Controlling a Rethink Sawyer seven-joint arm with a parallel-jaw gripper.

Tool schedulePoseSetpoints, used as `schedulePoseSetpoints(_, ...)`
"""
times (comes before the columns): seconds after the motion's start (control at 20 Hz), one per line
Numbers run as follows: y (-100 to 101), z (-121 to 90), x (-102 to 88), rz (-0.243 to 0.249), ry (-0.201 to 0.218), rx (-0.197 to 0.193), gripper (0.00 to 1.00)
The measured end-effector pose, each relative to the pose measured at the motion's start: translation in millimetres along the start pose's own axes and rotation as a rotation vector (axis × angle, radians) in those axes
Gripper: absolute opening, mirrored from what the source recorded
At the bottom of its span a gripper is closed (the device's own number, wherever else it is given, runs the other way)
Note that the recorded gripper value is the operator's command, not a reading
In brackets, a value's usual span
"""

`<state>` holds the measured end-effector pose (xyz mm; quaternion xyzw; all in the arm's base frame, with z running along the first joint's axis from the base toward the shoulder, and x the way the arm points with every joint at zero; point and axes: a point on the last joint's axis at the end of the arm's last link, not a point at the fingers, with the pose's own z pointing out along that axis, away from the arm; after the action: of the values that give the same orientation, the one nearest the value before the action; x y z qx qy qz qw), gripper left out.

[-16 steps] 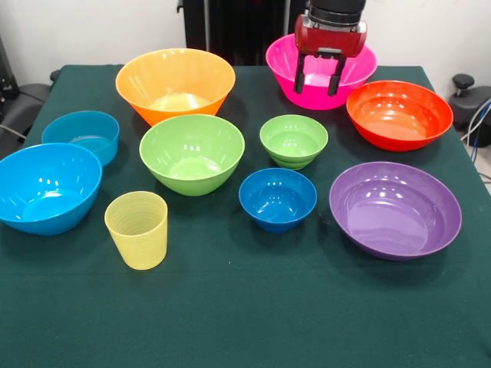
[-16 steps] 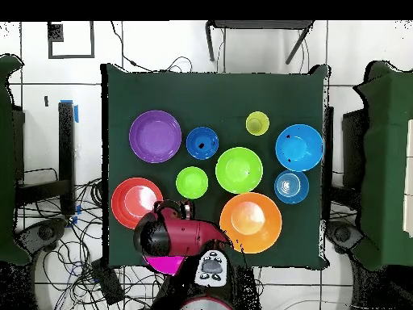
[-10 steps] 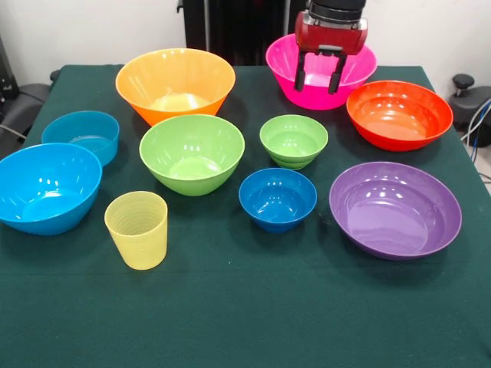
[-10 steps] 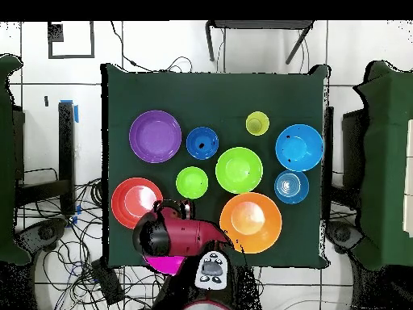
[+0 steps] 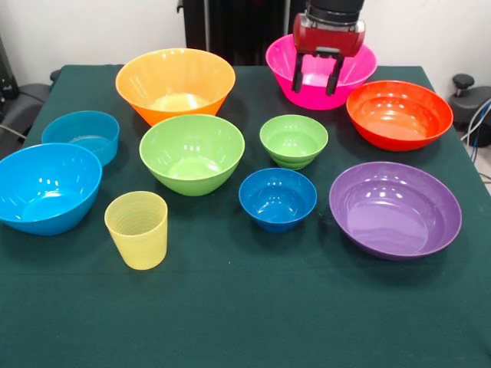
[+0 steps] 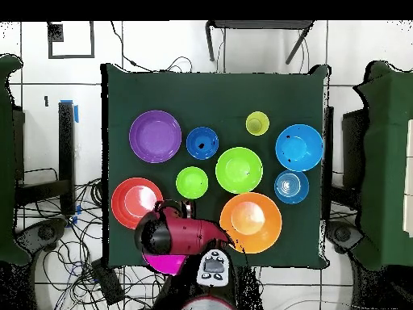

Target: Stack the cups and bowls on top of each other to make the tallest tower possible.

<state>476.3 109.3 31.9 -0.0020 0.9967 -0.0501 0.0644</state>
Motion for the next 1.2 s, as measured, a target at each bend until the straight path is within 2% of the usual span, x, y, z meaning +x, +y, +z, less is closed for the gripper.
schedulePoseSetpoints(0.2, 1.4, 24.6, 3.6, -0.007, 0.016, 0.003, 1.00)
schedulePoseSetpoints(0.55, 4.9, 71.3, 8.0, -0.020, 0.005, 0.008, 1.00)
schedulePoseSetpoints(0.8, 7.2, 85.2, 13.5, -0.023, 0.020, 0.004, 1.00)
schedulePoseSetpoints(1.2, 5.9, 86.7, 11.3, -0.010, 0.021, -0.007, 1.00)
